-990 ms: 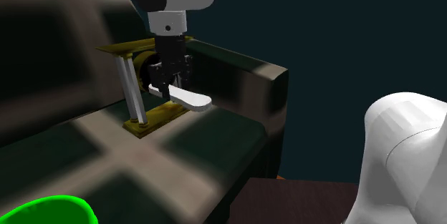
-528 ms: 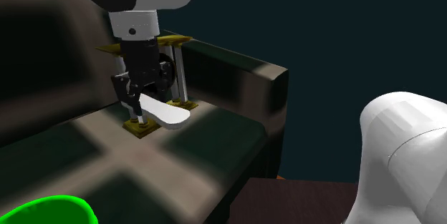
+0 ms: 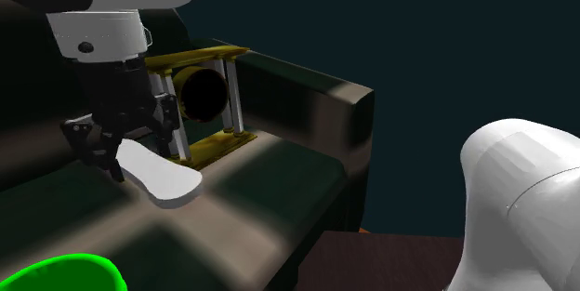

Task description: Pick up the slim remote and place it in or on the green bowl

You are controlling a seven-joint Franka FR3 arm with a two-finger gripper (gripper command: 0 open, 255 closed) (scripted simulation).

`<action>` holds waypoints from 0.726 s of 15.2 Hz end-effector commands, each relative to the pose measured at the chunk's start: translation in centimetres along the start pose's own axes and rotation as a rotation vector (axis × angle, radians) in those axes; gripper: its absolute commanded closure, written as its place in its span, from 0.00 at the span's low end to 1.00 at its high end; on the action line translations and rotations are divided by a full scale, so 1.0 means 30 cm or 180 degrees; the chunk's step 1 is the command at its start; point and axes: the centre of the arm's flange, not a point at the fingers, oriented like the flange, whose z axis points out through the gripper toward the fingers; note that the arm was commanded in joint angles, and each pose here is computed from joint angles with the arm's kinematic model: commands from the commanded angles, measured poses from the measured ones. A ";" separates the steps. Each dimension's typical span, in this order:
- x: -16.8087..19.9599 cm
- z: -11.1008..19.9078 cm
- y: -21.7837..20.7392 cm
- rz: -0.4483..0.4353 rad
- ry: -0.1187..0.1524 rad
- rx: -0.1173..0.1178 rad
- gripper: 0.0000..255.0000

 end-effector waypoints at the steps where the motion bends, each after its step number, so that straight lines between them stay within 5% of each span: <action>1: -0.007 0.005 -0.088 0.0004 0.0001 0.0001 1.00; 11: -0.034 0.004 -0.527 0.0004 0.0001 0.0001 1.00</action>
